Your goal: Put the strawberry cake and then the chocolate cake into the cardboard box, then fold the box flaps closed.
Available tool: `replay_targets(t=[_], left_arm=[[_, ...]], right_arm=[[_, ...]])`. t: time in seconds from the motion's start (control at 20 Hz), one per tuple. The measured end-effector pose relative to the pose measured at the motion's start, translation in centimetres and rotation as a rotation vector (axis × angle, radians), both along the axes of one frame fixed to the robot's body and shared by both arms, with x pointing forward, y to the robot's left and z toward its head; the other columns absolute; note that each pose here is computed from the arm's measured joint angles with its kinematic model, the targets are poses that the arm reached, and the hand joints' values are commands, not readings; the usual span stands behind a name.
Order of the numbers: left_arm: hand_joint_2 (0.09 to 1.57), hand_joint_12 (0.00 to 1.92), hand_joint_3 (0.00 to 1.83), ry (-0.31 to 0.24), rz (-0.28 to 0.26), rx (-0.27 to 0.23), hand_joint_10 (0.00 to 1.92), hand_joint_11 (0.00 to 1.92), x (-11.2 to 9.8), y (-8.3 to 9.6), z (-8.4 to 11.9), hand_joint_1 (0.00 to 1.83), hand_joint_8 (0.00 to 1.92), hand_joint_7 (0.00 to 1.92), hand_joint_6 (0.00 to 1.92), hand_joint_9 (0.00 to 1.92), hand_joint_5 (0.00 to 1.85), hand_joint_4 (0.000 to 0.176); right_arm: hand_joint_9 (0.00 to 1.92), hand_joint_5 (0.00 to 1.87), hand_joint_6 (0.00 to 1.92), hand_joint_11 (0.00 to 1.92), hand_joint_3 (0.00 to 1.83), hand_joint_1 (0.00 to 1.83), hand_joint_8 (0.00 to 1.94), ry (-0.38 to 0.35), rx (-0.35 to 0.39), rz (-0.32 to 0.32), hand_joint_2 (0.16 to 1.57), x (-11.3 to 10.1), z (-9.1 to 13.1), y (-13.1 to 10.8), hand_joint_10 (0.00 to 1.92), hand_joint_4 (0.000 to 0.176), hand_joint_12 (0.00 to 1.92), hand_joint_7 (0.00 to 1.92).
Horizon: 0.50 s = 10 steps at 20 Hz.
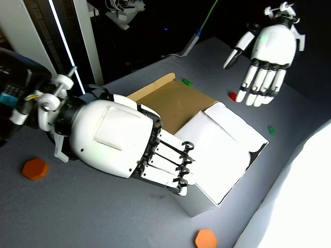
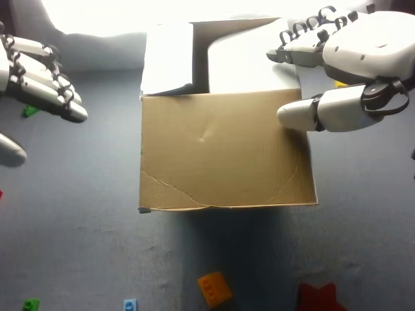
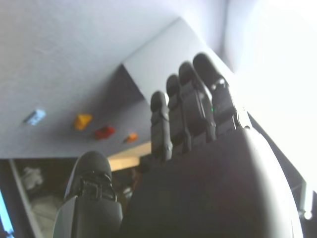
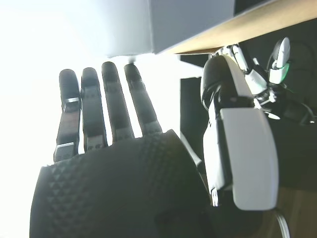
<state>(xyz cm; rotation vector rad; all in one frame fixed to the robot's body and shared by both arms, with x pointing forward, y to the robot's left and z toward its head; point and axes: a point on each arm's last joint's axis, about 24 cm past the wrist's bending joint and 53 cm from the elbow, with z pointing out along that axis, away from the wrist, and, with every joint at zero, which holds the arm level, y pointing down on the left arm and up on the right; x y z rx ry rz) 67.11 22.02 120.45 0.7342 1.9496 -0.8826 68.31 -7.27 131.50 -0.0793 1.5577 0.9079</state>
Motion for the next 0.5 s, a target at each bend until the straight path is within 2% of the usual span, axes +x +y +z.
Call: replay_targets(t=[0.25,0.3,0.4,0.5], left_arm=[[1.23,0.98,0.0,0.009,-0.107,-0.004,0.0,0.0,-3.0,-2.2,-1.2,0.02,0.0,0.31,0.0,0.3,0.28,0.044],[1.23,0.98,0.0,0.004,-0.14,-0.015,0.0,0.0,-4.1,-3.0,-1.3,0.02,0.0,0.31,0.0,0.3,0.28,0.044],[1.23,0.98,0.0,0.003,-0.188,0.007,0.0,0.0,-5.6,-4.0,-2.3,0.02,0.0,0.31,0.0,0.3,0.28,0.044],[1.23,0.98,0.0,0.009,-0.23,0.037,0.0,0.0,-6.9,-4.7,-3.4,0.02,0.0,0.31,0.0,0.3,0.28,0.044]], right_arm=[[0.2,0.17,0.0,0.0,0.0,0.09,0.0,-0.081,-0.106,-0.015,1.18,0.1,-0.6,0.9,0.0,0.0,0.73,0.22],[0.2,0.17,0.0,0.0,0.0,0.09,0.0,-0.089,-0.118,-0.016,1.18,0.1,-0.7,1.0,0.0,0.0,0.72,0.22],[0.2,0.17,0.0,0.0,0.0,0.09,0.0,-0.09,-0.118,-0.017,1.18,0.1,-0.6,1.0,0.0,0.0,0.72,0.22],[0.2,0.17,0.0,0.0,0.0,0.09,0.0,-0.068,-0.075,-0.021,1.18,0.2,-0.3,0.7,0.0,0.0,0.72,0.22]])
